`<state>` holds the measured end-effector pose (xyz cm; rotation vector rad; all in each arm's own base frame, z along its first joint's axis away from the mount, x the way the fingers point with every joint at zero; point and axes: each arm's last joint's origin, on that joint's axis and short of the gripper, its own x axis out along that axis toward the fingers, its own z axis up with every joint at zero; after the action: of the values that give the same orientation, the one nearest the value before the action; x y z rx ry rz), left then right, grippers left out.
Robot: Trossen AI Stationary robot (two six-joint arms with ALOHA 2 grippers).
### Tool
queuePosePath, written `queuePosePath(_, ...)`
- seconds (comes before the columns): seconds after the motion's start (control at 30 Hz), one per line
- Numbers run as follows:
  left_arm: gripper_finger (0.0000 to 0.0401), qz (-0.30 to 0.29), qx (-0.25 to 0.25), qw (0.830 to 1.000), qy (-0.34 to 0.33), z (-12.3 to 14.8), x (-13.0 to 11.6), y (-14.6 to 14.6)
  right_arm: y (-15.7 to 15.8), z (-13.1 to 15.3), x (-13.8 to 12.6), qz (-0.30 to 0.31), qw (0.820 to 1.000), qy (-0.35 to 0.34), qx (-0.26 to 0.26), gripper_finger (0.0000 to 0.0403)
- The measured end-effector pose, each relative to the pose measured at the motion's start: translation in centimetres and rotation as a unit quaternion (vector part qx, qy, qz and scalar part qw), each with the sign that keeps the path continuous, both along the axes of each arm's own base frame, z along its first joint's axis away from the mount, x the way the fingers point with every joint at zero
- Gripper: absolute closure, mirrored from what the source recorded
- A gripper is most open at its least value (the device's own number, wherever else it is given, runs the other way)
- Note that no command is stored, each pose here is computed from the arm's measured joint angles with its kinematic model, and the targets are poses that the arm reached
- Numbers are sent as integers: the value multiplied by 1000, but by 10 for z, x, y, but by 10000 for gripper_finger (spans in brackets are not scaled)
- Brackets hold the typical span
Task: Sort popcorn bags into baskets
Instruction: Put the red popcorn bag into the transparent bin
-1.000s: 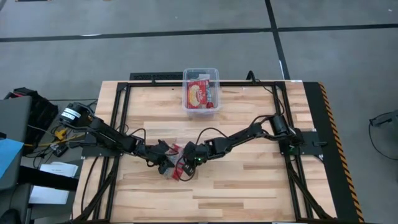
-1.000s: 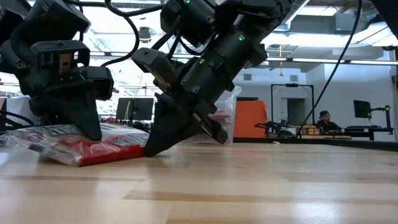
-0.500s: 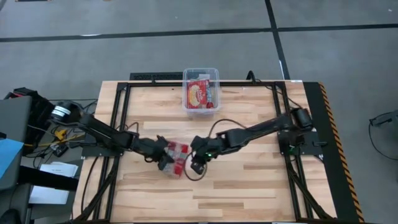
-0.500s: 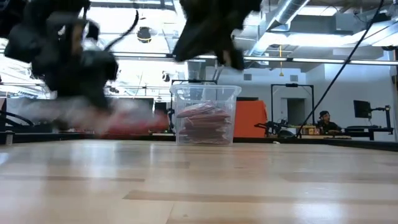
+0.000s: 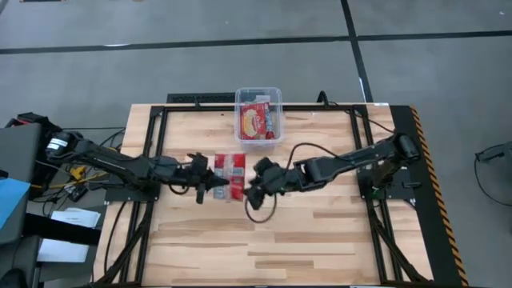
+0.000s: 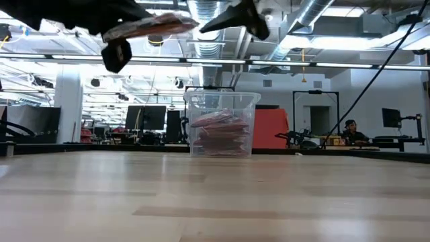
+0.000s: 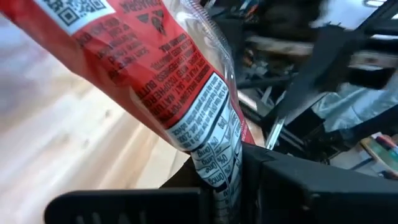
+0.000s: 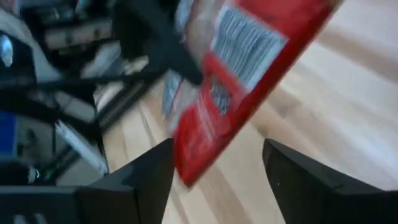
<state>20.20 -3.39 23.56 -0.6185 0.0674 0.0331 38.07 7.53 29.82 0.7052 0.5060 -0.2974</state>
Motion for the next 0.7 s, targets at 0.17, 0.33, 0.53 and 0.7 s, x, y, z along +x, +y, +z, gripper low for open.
queuePosePath(0.17, 389, 10, 43, 999, -25, 11, -2, 3, -26, -2, 13, -28, 999, -23, 0, 125)
queuePosePath(0.33, 389, 20, 49, 998, -25, 12, -1, 8, -48, 5, 19, -17, 997, -64, -24, 127)
queuePosePath(0.53, 388, 31, 65, 997, -15, 10, 0, 17, -69, 9, 23, -15, 996, -86, -32, 189)
queuePosePath(0.7, 371, 53, 68, 996, -5, 8, 0, 26, -80, 10, 24, 9, 995, -92, -39, 346)
